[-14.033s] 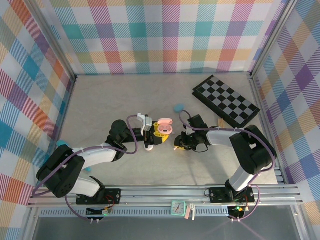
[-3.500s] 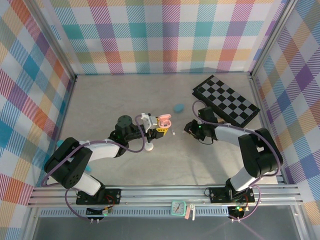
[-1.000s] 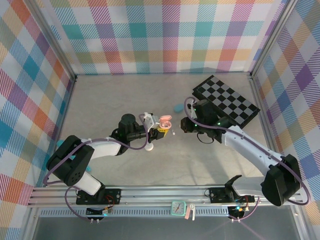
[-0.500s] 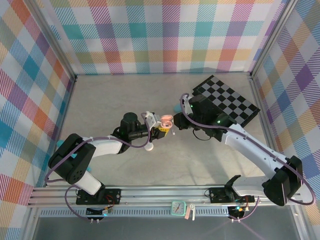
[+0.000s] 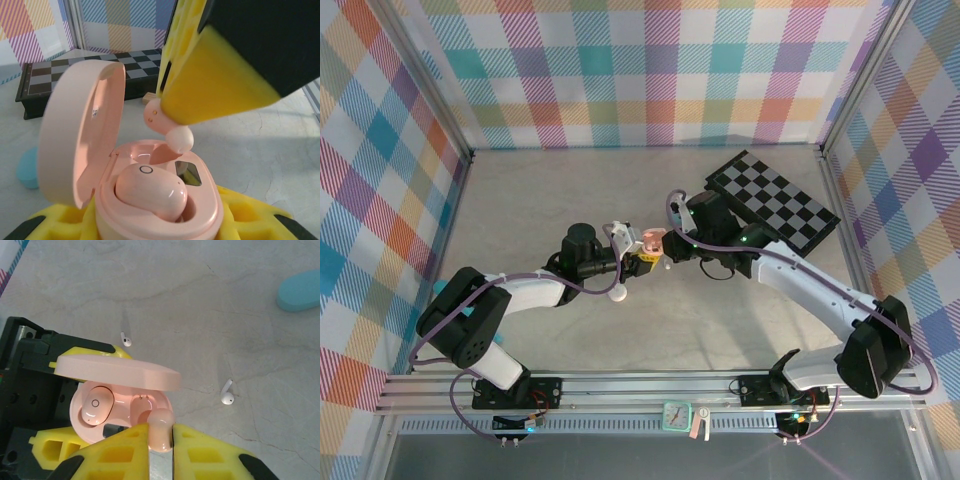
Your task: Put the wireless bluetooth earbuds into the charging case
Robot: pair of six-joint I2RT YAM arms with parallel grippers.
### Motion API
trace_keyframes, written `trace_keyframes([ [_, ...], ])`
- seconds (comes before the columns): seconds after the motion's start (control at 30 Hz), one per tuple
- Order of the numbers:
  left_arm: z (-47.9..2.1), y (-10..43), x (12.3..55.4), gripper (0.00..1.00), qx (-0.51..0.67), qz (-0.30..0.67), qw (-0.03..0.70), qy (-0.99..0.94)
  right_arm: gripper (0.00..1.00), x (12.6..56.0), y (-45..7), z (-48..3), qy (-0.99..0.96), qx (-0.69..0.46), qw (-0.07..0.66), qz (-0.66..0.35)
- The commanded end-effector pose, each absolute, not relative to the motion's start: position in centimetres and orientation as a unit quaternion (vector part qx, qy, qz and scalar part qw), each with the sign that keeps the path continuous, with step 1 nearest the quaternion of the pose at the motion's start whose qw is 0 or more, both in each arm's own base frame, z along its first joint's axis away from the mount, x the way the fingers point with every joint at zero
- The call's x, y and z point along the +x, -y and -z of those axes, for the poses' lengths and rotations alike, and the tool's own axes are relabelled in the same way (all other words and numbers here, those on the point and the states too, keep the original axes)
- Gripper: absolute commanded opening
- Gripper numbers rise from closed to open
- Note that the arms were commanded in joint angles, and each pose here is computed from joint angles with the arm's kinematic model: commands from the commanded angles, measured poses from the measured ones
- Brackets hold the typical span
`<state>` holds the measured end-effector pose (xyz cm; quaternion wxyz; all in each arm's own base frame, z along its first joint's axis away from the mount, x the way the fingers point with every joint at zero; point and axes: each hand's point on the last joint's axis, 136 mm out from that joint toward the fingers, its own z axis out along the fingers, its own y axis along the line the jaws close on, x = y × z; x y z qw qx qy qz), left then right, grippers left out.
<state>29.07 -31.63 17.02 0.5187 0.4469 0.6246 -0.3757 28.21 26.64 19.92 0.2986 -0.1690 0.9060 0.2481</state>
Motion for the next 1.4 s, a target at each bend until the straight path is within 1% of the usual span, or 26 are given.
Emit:
trace_keyframes([
  [0.0, -18.6, 32.3, 28.9, 0.35, 0.460, 0.381, 0.531, -0.601, 0.17, 28.4, -27.4, -20.8, -0.899, -0.183, 0.306, -0.254],
  [0.3, -18.7, 32.4, 28.7, 0.35, 0.462, 0.383, 0.531, -0.598, 0.18, 28.4, -27.6, -20.4, -0.900, -0.191, 0.302, -0.251],
  [0.53, -19.0, 32.6, 28.7, 0.35, 0.463, 0.386, 0.532, -0.595, 0.22, 28.5, -28.1, -20.3, -0.898, -0.199, 0.298, -0.255],
  [1.0, -19.3, 32.6, 28.6, 0.35, 0.462, 0.387, 0.537, -0.590, 0.28, 28.4, -28.2, -19.8, -0.900, -0.200, 0.292, -0.254],
  [1.13, -19.7, 32.6, 28.5, 0.35, 0.462, 0.388, 0.540, -0.587, 0.28, 28.4, -28.1, -19.3, -0.903, -0.199, 0.289, -0.247],
  [1.37, -19.7, 32.6, 28.6, 0.35, 0.458, 0.390, 0.541, -0.588, 0.26, 28.1, -28.1, -19.7, -0.899, -0.204, 0.292, -0.254],
])
